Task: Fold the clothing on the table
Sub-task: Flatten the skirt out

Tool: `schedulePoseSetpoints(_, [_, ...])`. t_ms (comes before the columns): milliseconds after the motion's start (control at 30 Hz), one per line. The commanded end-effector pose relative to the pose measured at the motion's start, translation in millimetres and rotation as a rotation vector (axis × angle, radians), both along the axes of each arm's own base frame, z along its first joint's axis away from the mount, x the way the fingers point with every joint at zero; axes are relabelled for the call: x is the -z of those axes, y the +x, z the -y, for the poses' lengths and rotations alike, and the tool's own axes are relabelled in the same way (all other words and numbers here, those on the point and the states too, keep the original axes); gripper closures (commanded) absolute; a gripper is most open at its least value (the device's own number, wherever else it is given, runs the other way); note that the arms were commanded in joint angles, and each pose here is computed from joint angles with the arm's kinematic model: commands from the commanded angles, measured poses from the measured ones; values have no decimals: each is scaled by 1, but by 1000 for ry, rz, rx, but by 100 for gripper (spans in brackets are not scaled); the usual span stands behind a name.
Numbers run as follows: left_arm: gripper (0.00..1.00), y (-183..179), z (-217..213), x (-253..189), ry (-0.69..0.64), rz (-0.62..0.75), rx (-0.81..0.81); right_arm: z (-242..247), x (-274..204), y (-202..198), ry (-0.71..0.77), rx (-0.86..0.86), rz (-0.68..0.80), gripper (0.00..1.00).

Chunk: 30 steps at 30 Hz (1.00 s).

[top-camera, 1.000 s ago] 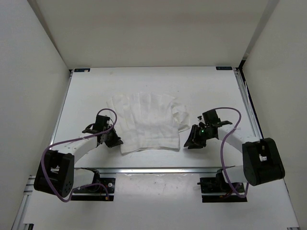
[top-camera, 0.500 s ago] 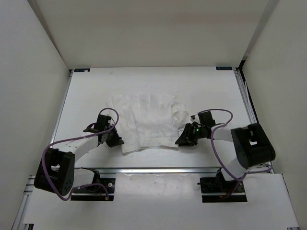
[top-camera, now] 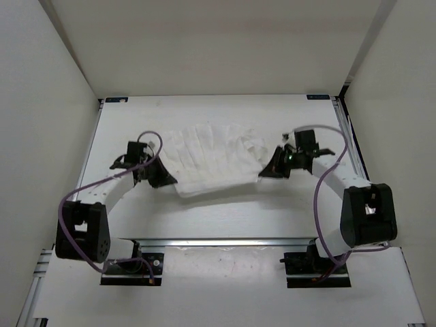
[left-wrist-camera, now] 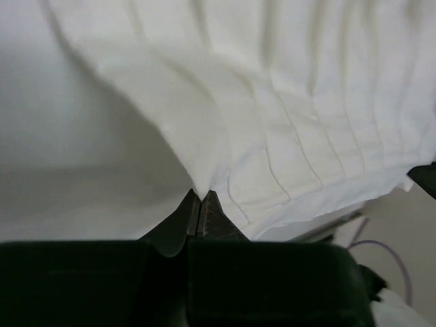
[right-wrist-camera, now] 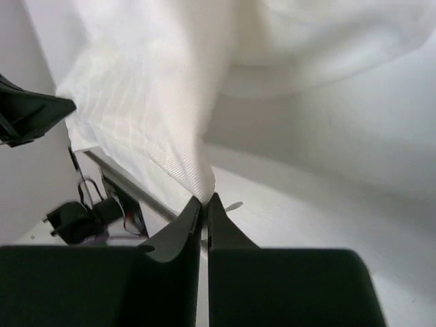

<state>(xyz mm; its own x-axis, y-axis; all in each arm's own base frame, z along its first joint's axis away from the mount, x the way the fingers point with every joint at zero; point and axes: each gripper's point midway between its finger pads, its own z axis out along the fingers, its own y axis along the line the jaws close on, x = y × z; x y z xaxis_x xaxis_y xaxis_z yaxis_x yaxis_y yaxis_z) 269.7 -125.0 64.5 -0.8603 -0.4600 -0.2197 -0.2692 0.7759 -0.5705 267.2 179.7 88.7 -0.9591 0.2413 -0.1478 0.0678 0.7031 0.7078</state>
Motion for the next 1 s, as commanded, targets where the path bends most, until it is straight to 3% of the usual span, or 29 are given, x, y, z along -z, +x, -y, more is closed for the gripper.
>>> schedulePoseSetpoints(0, [100, 91, -11, -100, -80, 307, 11, 33, -93, 88, -128, 45, 314, 100])
schedulePoseSetpoints(33, [100, 104, -7, -104, -115, 295, 28, 37, -92, 104, -147, 49, 309, 100])
schedulePoseSetpoints(133, [100, 175, 8, -213, -178, 528, 91, 40, -192, 172, -194, 77, 581, 99])
schedulePoseSetpoints(233, [100, 197, 10, -281, -261, 666, 119, 42, -249, 195, -242, 114, 718, 100])
schedulePoseSetpoints(367, [100, 187, -2, -293, -307, 714, 122, 35, -286, 178, -270, 108, 869, 100])
schedulePoseSetpoints(433, [100, 178, -7, -271, -338, 672, 104, 34, -260, 169, -319, 98, 854, 100])
schedulePoseSetpoints(633, [100, 109, 4, -240, -456, 634, 204, 44, -197, 112, -330, 50, 695, 100])
schedulePoseSetpoints(733, [100, 71, 22, -260, -537, 683, 310, 33, -216, 65, -380, 4, 806, 100])
schedulePoseSetpoints(800, [100, 32, 42, -302, -649, 763, 450, 25, -247, 28, -351, 5, 930, 100])
schedulePoseSetpoints(900, [100, -27, 51, -346, -785, 871, 583, 29, -273, -7, -326, 49, 1016, 100])
schedulePoseSetpoints(967, [100, -52, 52, -352, -836, 893, 605, 32, -279, -22, -302, 65, 1047, 100])
